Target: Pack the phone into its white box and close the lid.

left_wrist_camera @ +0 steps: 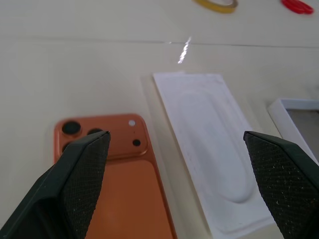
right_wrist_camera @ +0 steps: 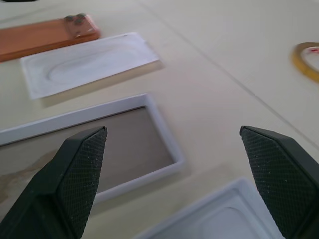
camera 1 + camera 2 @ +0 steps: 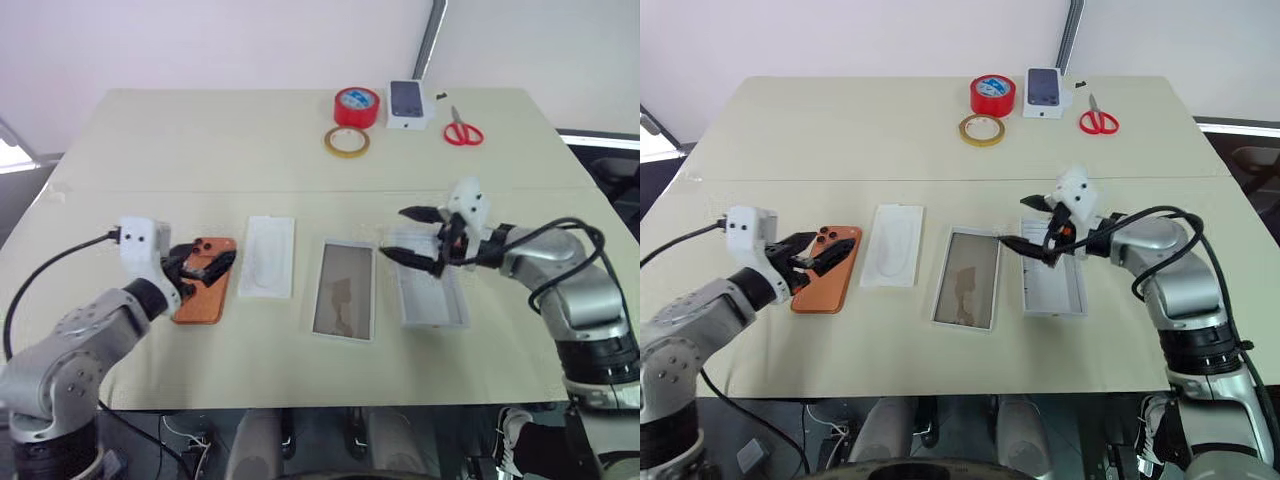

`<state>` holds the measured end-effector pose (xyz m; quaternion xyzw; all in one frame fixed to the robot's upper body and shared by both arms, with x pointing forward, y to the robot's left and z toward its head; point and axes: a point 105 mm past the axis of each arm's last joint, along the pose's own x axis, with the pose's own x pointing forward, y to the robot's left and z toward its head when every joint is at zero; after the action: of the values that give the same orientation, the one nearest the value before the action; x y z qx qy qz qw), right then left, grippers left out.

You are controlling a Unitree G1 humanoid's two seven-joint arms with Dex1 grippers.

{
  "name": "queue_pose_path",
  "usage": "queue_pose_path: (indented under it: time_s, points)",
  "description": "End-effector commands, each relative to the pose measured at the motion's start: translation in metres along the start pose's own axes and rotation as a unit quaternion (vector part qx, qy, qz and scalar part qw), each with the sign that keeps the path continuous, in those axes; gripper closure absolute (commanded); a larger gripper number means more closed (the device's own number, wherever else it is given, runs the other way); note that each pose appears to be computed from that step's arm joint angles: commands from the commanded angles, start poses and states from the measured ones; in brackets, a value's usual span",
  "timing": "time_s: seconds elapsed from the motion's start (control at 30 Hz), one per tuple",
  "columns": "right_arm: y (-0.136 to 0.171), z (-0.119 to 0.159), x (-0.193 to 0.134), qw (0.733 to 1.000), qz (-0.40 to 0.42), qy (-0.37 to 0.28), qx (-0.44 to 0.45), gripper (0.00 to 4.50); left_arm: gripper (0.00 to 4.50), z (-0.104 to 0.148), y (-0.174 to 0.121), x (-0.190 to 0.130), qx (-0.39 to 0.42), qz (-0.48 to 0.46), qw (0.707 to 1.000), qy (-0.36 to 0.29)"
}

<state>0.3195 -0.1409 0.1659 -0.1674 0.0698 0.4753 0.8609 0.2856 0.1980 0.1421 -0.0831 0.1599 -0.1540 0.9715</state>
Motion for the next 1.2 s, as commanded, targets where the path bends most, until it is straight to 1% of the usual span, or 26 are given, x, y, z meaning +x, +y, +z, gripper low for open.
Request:
queue_pose_path:
  time_s: [0.03,0.2,0.27,0.33,0.47,0.67,0.83,0.93,1.13,1.17,1.2]
  points:
    - [0.014,0.017,0.004,0.999,0.021,-0.020,-0.031,0.04,0.00,-0.003,-0.009,0.005,-0.018,0.004,0.999,0.029]
    - [0.024,0.021,0.009,0.998,0.038,-0.029,-0.033,0.04,0.00,0.001,-0.020,0.019,-0.084,-0.014,0.996,0.029]
    - [0.026,0.022,0.010,0.998,0.043,-0.031,-0.037,0.04,0.00,-0.004,-0.025,0.027,-0.101,-0.021,0.993,0.050]
    - [0.027,0.025,0.010,0.998,0.046,-0.034,-0.041,0.04,0.00,-0.009,-0.024,0.033,-0.102,-0.010,0.992,0.071]
    - [0.031,0.027,0.009,0.997,0.056,-0.034,-0.050,0.04,0.00,-0.012,-0.023,0.043,-0.115,0.008,0.989,0.089]
    - [0.050,0.027,0.007,0.993,0.091,-0.026,-0.068,0.04,0.00,-0.016,-0.041,0.057,-0.141,-0.028,0.983,0.111]
    - [0.057,0.025,0.008,0.992,0.099,-0.017,-0.079,0.04,0.00,-0.022,-0.043,0.065,-0.154,-0.033,0.979,0.129]
    - [0.064,0.017,0.009,0.990,0.110,0.010,-0.093,0.00,0.85,-0.021,-0.039,0.068,-0.164,-0.023,0.978,0.128]
    - [0.087,-0.002,0.010,0.982,0.150,0.077,-0.080,0.00,3.83,-0.016,-0.039,0.069,-0.165,-0.027,0.979,0.120]
    - [0.091,-0.005,0.011,0.981,0.156,0.086,-0.079,0.00,4.42,-0.016,-0.039,0.068,-0.164,-0.028,0.979,0.120]
    - [0.094,-0.007,0.011,0.980,0.159,0.096,-0.076,0.00,4.42,-0.015,-0.040,0.068,-0.164,-0.029,0.979,0.119]
